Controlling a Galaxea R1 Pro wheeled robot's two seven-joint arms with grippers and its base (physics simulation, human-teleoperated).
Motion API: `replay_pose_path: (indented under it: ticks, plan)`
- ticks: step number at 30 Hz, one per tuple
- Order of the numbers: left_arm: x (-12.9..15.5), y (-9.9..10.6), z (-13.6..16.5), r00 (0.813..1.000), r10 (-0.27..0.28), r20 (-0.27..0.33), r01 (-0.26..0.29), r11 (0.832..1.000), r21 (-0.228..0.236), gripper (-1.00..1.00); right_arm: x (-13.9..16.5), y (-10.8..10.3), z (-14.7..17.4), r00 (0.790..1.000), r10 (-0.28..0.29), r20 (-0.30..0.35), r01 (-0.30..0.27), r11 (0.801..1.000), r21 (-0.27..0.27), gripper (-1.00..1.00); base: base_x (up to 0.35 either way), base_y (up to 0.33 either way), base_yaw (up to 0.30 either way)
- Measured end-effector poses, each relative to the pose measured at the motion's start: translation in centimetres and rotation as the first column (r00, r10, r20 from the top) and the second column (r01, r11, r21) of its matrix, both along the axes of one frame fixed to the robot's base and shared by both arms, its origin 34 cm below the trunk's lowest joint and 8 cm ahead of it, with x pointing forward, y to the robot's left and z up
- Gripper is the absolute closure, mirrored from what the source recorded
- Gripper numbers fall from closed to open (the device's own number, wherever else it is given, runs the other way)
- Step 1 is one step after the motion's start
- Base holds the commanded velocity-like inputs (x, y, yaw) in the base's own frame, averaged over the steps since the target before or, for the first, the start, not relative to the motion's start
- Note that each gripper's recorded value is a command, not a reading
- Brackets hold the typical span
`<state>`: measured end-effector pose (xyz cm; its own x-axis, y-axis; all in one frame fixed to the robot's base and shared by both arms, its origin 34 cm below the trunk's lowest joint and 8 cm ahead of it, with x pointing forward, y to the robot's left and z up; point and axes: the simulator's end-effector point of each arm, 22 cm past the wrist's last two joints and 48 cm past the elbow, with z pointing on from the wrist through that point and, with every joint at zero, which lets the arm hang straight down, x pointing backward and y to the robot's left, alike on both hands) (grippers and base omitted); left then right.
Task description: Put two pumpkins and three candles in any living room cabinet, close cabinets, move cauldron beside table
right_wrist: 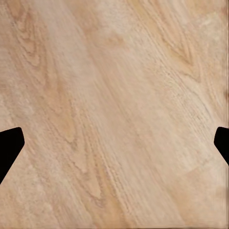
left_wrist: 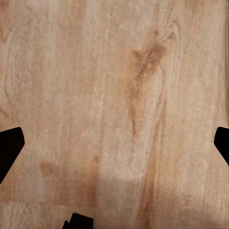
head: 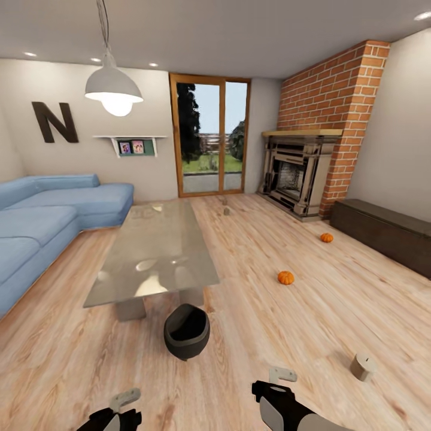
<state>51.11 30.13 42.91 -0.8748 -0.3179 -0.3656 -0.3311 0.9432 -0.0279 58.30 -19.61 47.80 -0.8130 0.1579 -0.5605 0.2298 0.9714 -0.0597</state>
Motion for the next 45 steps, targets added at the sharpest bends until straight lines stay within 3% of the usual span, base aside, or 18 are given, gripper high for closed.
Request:
replay_pose_path:
  ticks: [16,24,26,32,36,40,45]
  plan:
    - [-0.3,0.0,-0.3,1.0,0.008,-0.009,-0.008,1.0,-0.003,-1.0,-0.3,-0.1,-0.4,1.0,-0.006,-0.009,0.006,1.0,0.002,-1.0,0.0,0.0,-0.26]
    - [-4.6,-0.3,-2.7,0.998,0.013,-0.068,-0.013,1.0,0.0,-1.0,-0.4,-0.1,-0.5,1.0,-0.012,-0.013,0.012,1.0,0.005,-1.0,0.0,0.0,-0.26]
    - [-5.3,0.1,-3.0,0.999,0.021,-0.048,-0.021,1.0,0.014,-1.0,-0.4,-0.1,-0.6,1.0,-0.012,-0.013,0.012,1.0,0.006,-1.0,0.0,0.0,-0.26]
    - [-4.1,1.5,-2.4,0.995,0.043,0.09,-0.049,0.997,0.066,-1.0,-0.4,-0.1,-0.7,1.0,-0.012,-0.015,0.013,1.0,0.007,-1.0,0.0,0.0,-0.26]
    - [-3.6,1.6,-2.2,0.994,0.034,0.106,-0.042,0.996,0.074,-1.0,-0.5,-0.1,-0.7,1.0,-0.013,-0.016,0.013,1.0,0.007,-1.0,0.0,0.0,-0.26]
    - [-2.7,3.7,-1.6,0.99,0.045,0.134,-0.058,0.994,0.093,-1.0,-0.5,-0.1,-0.8,1.0,-0.015,-0.018,0.015,1.0,0.007,-1.0,0.0,0.0,-0.26]
    - [-2.5,4.5,-1.4,0.988,0.057,0.144,-0.072,0.993,0.097,-1.0,-0.6,-0.1,-0.9,1.0,-0.015,-0.021,0.015,1.0,0.009,-1.0,0.0,0.0,-0.26]
